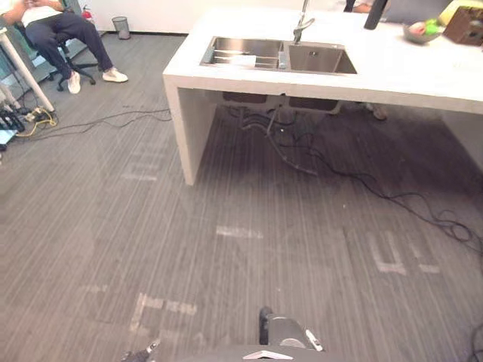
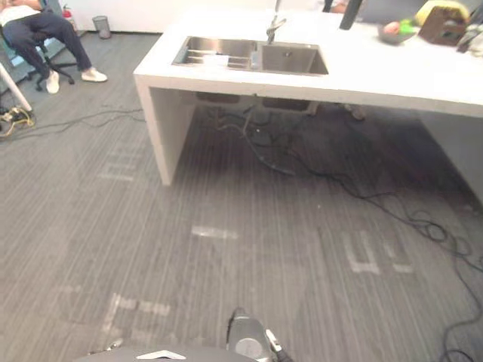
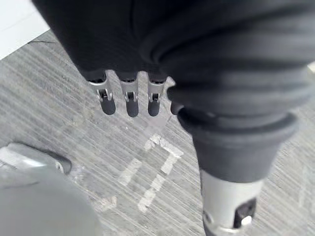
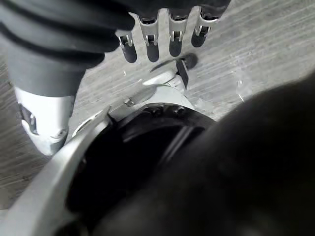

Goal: Walk over to the sink, pick up the cup, carry it to the dishwasher, place the cup inside the dishwasher, then close the dishwasher door

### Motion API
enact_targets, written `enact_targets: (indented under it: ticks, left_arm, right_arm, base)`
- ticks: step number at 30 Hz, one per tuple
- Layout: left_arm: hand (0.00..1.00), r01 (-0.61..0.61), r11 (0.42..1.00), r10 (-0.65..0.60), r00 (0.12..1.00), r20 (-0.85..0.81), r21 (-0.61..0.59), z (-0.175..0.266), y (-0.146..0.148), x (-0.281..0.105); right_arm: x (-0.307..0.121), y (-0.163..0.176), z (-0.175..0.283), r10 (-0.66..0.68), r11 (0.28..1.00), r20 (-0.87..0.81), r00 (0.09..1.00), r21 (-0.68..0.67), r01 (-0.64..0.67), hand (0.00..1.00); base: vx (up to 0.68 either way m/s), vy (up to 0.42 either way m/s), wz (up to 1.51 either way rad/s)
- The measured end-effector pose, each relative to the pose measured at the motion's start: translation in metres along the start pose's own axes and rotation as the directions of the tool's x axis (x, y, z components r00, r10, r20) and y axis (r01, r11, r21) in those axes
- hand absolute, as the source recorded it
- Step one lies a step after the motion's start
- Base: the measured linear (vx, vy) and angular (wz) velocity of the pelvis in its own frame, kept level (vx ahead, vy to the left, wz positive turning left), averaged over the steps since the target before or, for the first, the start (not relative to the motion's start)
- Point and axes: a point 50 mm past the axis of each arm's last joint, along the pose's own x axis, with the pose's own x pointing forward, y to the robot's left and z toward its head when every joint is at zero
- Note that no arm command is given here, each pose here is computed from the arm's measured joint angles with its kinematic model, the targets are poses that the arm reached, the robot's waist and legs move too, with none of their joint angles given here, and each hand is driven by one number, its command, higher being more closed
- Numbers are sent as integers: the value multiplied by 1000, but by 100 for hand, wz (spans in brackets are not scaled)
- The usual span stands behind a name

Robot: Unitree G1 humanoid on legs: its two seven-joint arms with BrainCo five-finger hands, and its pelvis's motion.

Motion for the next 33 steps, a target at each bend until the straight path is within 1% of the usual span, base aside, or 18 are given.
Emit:
enact_targets:
  ticks: [4, 8, 12, 13, 15, 17, 18, 19, 20, 21, 22, 23, 24, 27, 29, 30, 32, 33]
  left_arm:
    - [0, -4, 998, 6, 999, 46, -61, 10, -2, 0]
    - [0, 20, 999, -12, 981, 193, -40, 36, -12, -3]
    - [0, 23, 1000, -16, 957, 290, -19, 46, -22, -9]
    - [0, 30, 999, -24, 937, 348, -12, 57, -25, -12]
    - [0, 82, 997, -74, 865, 496, 7, 86, -45, -26]
    - [0, 144, 986, -166, 740, 652, 88, 121, -73, -50]
    - [0, 166, 980, -194, 703, 685, 108, 129, -80, -59]
    - [0, 201, 972, -222, 638, 738, 119, 141, -87, -73]
    - [0, 221, 968, -229, 597, 769, 117, 150, -90, -82]
    - [0, 278, 954, -230, 448, 864, 110, 181, -94, -114]
    - [0, 285, 952, -227, 425, 876, 109, 186, -94, -119]
    - [0, 313, 944, -210, 332, 920, 103, 201, -90, -140]
    - [0, 298, 948, -188, 250, 950, 109, 212, -84, -156]
    - [0, 273, 951, -182, 113, 977, 145, 220, -85, -183]
    - [0, 260, 935, -238, -40, 970, 240, 223, -104, -214]
    - [0, 258, 933, -245, -58, 968, 252, 223, -107, -217]
    - [0, 245, 922, -253, -204, 946, 299, 227, -116, -249]
    - [0, 241, 923, -243, -240, 940, 300, 229, -115, -257]
  right_arm:
    - [0, -1, 2, 10, 1000, -4, 1000, -4, -10, 0]
    - [4, 7, 12, 33, 999, 38, 999, 14, -34, 0]
    - [9, 23, 27, 78, 997, 126, 989, 12, -80, 0]
    - [11, 32, 26, 97, 995, 131, 987, -11, -97, 0]
    - [13, 45, 27, 135, 990, 140, 981, -66, -126, 0]
    - [17, 57, 33, 152, 987, 135, 979, -80, -142, 0]
    - [18, 58, 30, 147, 988, 127, 981, -70, -139, 0]
    - [18, 57, 29, 136, 990, 129, 982, -61, -129, 0]
    - [17, 54, 29, 127, 991, 132, 983, -51, -122, 0]
    - [15, 46, 24, 96, 995, 137, 986, -7, -96, 0]
    - [15, 44, 24, 89, 996, 136, 987, 3, -90, 0]
    - [13, 37, 27, 62, 996, 177, 982, 54, -73, 0]
    - [11, 30, 32, 40, 994, 218, 975, 87, -60, 0]
    - [9, 24, 35, 25, 995, 245, 969, 89, -48, 0]
    - [7, 22, 22, 18, 995, 216, 976, 96, -39, 0]
    - [6, 21, 19, 16, 994, 210, 977, 99, -38, 0]
    - [5, 20, 7, 1, 985, 190, 982, 172, -34, 0]
    - [4, 19, 4, -1, 985, 177, 984, 171, -30, 0]
  base:
    - [590, -286, 1]
    - [484, -113, -12]
    - [472, 139, -71]
    - [463, 178, -28]
    - [471, 171, -5]
    - [339, 127, 2]
    - [349, 116, 4]
    - [283, 77, 4]
    - [394, 83, 6]
    - [317, 57, 2]
    - [380, 76, -23]
    - [333, 89, -44]
    - [333, 81, -42]
    - [339, 11, -3]
    - [364, -85, 44]
    - [463, -151, 61]
    - [628, -255, 60]
    - [618, -292, 32]
